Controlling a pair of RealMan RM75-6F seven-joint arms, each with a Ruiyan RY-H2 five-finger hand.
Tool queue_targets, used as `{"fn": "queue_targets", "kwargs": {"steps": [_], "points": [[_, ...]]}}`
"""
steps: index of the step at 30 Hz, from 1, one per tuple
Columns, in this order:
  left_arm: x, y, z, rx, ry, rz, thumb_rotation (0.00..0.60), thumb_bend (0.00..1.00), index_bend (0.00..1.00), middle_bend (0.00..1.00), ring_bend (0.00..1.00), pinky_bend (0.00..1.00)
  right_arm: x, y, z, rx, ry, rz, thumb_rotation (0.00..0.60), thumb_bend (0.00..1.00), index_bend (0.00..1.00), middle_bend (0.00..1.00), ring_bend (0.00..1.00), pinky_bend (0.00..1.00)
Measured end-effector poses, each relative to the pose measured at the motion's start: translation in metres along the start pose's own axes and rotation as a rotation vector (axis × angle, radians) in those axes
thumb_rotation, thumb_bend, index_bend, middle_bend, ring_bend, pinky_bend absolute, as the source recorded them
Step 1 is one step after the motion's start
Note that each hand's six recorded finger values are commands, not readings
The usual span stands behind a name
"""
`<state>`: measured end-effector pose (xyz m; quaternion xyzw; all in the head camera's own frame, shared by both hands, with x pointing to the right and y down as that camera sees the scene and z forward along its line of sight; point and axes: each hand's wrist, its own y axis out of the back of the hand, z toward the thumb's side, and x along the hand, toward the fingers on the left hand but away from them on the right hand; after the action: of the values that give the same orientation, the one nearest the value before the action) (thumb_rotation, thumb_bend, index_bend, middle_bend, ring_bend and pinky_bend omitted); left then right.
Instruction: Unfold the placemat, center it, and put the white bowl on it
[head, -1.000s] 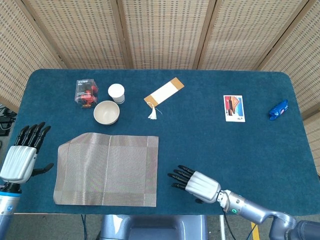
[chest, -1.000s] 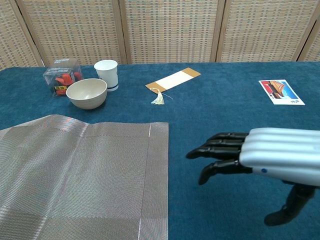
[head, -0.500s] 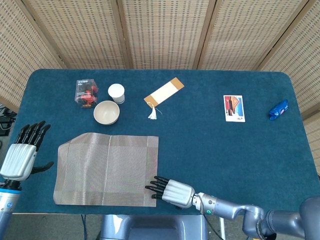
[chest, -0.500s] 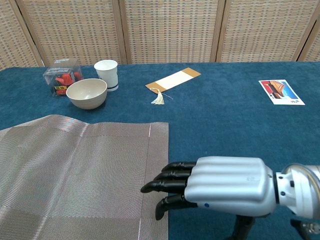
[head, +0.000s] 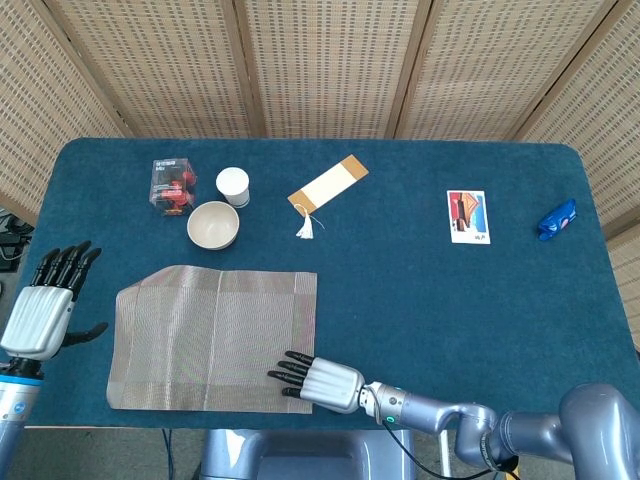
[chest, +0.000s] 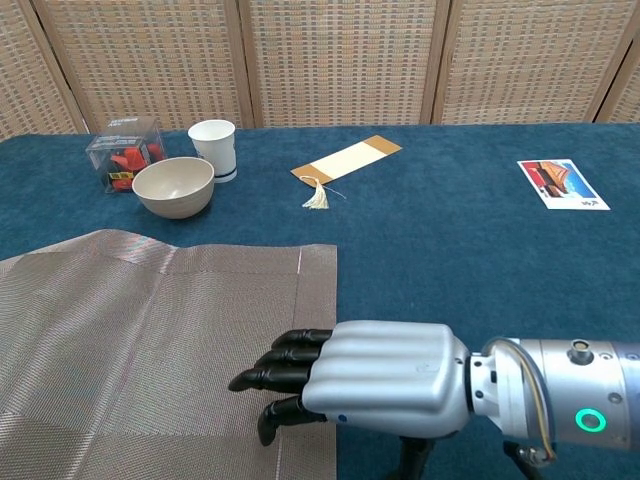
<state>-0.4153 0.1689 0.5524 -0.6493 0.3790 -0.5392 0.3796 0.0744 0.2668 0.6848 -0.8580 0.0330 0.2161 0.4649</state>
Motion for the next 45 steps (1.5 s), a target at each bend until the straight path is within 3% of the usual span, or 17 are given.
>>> {"fn": "queue_targets", "kwargs": {"steps": [18, 30, 45], "points": [[0.003, 0.001, -0.004, -0.016, 0.01, -0.006, 0.6, 0.0, 0.0, 0.0, 0.0, 0.0, -0.028, -0.003, 0.009, 0.023, 0.014, 0.0, 0.6, 0.0, 0.28, 0.02, 0.0, 0.0], [0.004, 0.0, -0.006, -0.021, 0.012, -0.012, 0.6, 0.0, 0.0, 0.0, 0.0, 0.0, -0.041, 0.011, 0.01, 0.025, 0.01, -0.04, 0.6, 0.01, 0.28, 0.03, 0.0, 0.0], [0.005, -0.001, -0.005, -0.025, 0.01, -0.018, 0.6, 0.0, 0.0, 0.0, 0.0, 0.0, -0.044, 0.013, 0.007, 0.043, -0.004, -0.036, 0.6, 0.43, 0.28, 0.03, 0.0, 0.0]]}}
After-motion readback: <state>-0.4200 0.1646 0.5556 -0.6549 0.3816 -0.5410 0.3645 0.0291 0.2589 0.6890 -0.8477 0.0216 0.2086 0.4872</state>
